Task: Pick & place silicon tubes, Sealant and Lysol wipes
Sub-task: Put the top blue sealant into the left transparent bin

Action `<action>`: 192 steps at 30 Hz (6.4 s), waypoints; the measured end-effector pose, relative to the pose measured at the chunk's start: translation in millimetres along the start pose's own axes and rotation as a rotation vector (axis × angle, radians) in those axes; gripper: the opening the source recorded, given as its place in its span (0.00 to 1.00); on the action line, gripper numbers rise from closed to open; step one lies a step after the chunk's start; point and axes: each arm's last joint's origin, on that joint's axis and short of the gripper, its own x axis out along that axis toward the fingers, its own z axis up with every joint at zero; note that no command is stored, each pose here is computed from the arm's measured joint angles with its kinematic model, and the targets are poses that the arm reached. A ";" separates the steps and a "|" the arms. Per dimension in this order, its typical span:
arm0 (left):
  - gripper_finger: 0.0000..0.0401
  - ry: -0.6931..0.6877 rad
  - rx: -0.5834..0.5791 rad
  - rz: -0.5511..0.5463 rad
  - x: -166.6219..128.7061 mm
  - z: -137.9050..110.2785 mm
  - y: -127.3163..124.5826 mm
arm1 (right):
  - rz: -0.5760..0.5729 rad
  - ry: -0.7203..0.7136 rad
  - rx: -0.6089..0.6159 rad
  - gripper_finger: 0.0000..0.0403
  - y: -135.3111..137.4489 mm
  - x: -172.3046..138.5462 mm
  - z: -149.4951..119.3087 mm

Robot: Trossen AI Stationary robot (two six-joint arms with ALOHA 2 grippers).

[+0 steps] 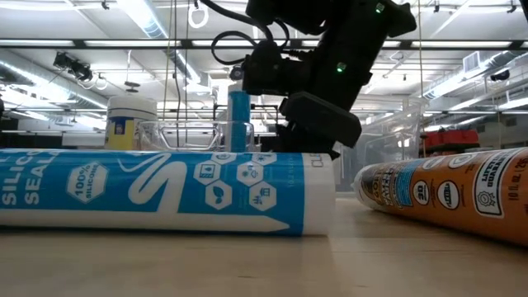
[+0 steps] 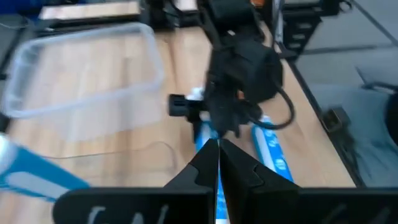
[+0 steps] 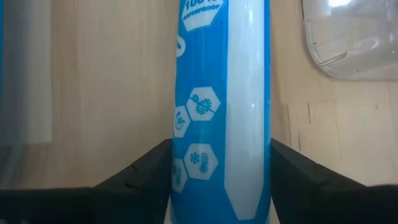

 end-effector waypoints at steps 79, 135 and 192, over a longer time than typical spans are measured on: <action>0.56 0.830 0.056 0.120 247.5 -109.5 -76.5 | -0.239 -0.105 -0.135 0.72 37.4 -58.5 -18.8; 0.55 0.879 0.020 0.037 253.7 -98.6 -73.3 | -0.277 -0.148 -0.126 0.72 35.6 -69.4 -16.5; 0.54 1.025 0.145 0.115 176.9 12.9 -62.9 | -0.248 -0.447 -0.042 0.68 24.3 -68.5 25.7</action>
